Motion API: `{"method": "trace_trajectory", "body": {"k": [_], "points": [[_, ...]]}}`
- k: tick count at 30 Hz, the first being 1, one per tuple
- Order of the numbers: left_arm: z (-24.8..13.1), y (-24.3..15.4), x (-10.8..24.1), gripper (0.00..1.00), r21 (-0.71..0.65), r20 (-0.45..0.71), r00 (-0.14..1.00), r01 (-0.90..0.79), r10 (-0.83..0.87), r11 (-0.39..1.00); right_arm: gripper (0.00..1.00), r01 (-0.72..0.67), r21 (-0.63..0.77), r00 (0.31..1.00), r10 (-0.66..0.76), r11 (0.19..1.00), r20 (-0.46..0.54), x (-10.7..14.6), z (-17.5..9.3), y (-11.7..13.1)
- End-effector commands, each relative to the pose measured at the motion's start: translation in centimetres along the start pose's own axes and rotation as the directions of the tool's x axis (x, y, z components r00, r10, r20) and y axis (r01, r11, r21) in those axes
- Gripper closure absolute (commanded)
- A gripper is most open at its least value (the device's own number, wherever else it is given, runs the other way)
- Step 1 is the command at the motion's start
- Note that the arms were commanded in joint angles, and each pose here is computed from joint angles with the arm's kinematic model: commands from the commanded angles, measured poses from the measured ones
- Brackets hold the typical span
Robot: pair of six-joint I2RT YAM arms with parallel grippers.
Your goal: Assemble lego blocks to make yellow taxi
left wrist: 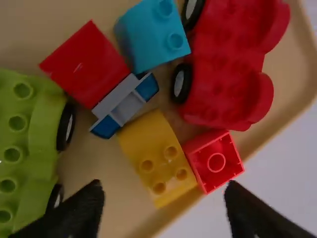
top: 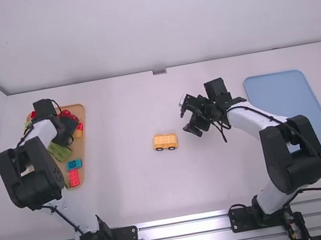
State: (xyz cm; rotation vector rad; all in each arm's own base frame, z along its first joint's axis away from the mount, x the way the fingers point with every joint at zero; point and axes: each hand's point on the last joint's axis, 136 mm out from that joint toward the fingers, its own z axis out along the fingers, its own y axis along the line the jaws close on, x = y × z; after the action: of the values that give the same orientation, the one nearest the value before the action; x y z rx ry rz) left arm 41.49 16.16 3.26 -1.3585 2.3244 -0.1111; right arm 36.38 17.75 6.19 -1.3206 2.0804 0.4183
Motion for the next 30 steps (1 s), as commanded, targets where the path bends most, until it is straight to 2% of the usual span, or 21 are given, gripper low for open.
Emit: {"method": "trace_trajectory", "body": {"k": [1, 3, 9, 11, 15, 22, 27, 30], "points": [[0.0, -0.2, 0.0, 0.19, 0.008, -0.019, 0.999, 0.049, -0.049, 0.999, 0.01, 0.004, -0.005, 1.0, -0.004, 1.0, 0.004, -0.1, -0.2, 0.4], [-0.1, -0.4, -0.1, 0.17, 0.01, -0.017, 0.997, 0.079, -0.079, 0.997, 0.01, 0.006, -0.005, 1.0, -0.006, 1.0, 0.004, -0.1, -0.2, 0.4], [-1.8, -0.6, -1.7, 0.2, -0.04, 0.001, 0.994, 0.107, -0.107, 0.993, 0.01, 0.011, -0.006, 1.0, -0.011, 1.0, 0.004, -0.1, -0.2, 0.4], [-2.8, 0.0, -2.4, 0.18, -0.106, 0.01, 0.994, 0.106, -0.106, 0.989, 0.01, 0.013, -0.007, 1.0, -0.013, 1.0, 0.005, -0.2, -0.2, 0.5], [-3.4, 0.4, -2.9, 0.14, -0.131, -0.004, 0.992, 0.125, -0.127, 0.983, 0.01, 0.011, -0.007, 1.0, -0.011, 1.0, 0.005, -0.2, -0.2, 0.4], [-0.6, 3.2, -1.0, 0.14, -0.208, -0.083, 0.976, 0.178, -0.199, 0.962, 0.01, 0.013, -0.007, 1.0, -0.013, 1.0, 0.005, -0.2, -0.2, 0.5], [2.1, 3.1, 0.5, 0.18, -0.191, -0.186, 0.957, 0.186, -0.222, 0.964, 0.01, 0.013, -0.008, 1.0, -0.013, 1.0, 0.005, -0.2, -0.2, 0.5], [2.5, 3.1, 0.5, 0.19, -0.211, -0.202, 0.956, 0.168, -0.211, 0.963, 0.01, 0.007, -0.003, 1.0, -0.007, 1.0, 0.004, -0.1, -0.3, 0.3]]}}
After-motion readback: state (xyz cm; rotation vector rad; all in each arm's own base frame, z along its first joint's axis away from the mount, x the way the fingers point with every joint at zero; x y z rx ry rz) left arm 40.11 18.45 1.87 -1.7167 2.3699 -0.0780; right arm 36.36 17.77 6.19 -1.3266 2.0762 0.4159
